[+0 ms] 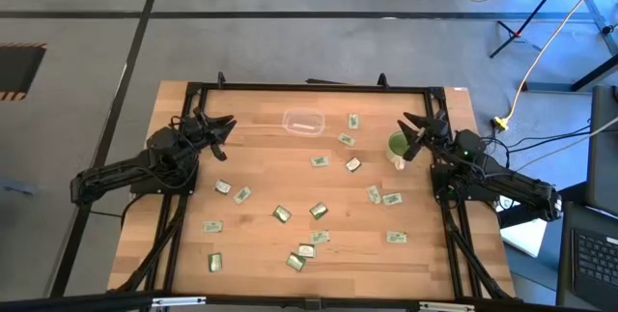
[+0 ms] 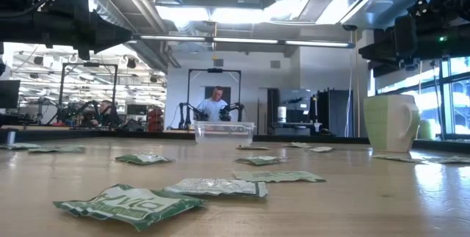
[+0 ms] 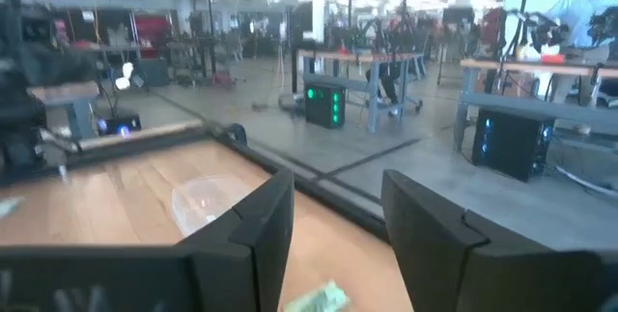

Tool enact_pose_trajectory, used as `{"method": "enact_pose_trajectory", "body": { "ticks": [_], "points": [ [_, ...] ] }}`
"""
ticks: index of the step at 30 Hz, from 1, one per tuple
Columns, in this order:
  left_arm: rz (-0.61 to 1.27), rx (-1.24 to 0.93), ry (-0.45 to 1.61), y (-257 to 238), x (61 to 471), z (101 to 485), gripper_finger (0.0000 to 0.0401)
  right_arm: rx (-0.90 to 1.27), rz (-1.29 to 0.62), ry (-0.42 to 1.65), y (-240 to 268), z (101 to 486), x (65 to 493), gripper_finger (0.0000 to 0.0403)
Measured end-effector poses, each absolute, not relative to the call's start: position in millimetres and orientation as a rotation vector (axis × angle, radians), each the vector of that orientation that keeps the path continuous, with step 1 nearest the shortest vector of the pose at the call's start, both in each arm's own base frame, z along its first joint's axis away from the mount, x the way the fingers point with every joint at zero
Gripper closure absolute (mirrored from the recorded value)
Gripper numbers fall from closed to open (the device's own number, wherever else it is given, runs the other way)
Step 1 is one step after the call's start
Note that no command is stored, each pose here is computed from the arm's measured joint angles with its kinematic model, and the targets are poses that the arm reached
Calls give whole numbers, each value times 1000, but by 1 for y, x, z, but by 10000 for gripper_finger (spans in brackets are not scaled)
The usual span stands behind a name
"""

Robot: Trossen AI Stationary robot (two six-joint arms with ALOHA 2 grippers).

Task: Pick and place items into bin
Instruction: Put the green stevia packet into the bin

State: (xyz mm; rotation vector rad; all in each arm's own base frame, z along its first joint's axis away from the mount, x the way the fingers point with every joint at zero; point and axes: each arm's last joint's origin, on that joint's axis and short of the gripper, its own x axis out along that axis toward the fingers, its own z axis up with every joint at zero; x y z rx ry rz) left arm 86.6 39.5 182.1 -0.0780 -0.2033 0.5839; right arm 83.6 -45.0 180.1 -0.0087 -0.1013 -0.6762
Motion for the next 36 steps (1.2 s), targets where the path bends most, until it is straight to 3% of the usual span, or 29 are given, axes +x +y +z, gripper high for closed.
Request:
{"method": "enact_pose_trajectory", "body": {
  "ticks": [6, 10, 17, 21, 27, 36],
  "points": [
    [584, -78, -203, 40, 87, 182, 315, -4, -600, -190, -41, 223, 80, 240],
    [584, -78, -204, 39, 87, 182, 315, 8, -600, -96, -45, 253, 90, 240],
    [588, -78, -205, 40, 87, 182, 315, 179, -638, 220, -75, 309, 148, 240],
    [589, -79, -192, 40, 87, 181, 315, 271, -702, 518, -104, 327, 191, 240],
    [585, -124, -201, 40, 87, 181, 315, 376, -768, 867, -155, 315, 246, 265],
    [584, -130, -202, 40, 87, 181, 315, 432, -595, 1151, -192, 238, 302, 303]
  ]
}}
